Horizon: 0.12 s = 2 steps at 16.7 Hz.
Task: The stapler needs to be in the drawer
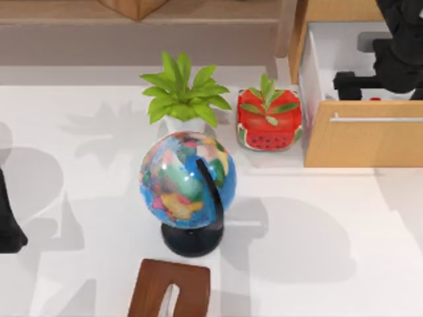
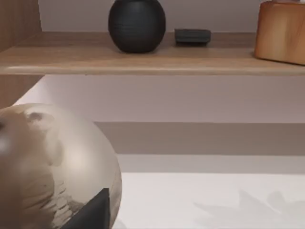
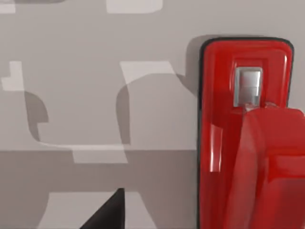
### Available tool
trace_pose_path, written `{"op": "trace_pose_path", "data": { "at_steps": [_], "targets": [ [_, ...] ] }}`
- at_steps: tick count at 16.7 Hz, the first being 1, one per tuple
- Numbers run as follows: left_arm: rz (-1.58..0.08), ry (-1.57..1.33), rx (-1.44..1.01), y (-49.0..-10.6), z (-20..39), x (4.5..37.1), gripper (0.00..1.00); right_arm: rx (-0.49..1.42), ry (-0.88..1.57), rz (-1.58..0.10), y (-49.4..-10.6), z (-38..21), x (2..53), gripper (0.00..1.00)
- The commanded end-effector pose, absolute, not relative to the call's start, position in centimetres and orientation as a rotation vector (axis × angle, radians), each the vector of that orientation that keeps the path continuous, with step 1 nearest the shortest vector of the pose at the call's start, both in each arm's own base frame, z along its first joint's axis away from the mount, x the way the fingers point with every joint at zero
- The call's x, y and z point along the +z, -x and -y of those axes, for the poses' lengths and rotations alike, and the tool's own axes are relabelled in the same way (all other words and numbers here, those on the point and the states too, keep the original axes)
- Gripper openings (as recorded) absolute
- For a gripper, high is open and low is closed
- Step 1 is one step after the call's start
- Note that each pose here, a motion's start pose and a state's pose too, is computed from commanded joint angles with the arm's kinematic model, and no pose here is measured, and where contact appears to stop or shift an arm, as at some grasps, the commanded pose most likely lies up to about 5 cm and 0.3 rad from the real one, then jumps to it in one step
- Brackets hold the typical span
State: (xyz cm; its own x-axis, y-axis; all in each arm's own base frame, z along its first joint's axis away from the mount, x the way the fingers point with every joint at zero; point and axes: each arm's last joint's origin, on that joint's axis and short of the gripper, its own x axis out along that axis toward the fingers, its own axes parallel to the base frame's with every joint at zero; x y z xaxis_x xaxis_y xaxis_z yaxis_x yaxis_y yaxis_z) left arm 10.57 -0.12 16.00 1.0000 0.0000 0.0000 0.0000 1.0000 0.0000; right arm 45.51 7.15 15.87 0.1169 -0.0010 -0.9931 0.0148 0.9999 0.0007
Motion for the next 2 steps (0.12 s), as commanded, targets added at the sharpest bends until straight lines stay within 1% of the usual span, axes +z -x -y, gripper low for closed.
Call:
{"op": "trace_pose_path", "data": {
  "at_steps": [2],
  "targets": [
    [0.000,0.000,0.000,-10.57,0.12,16.00,1.00,-0.012,-0.011,-1.454,-45.51,-7.15,15.87,1.00]
  ]
}}
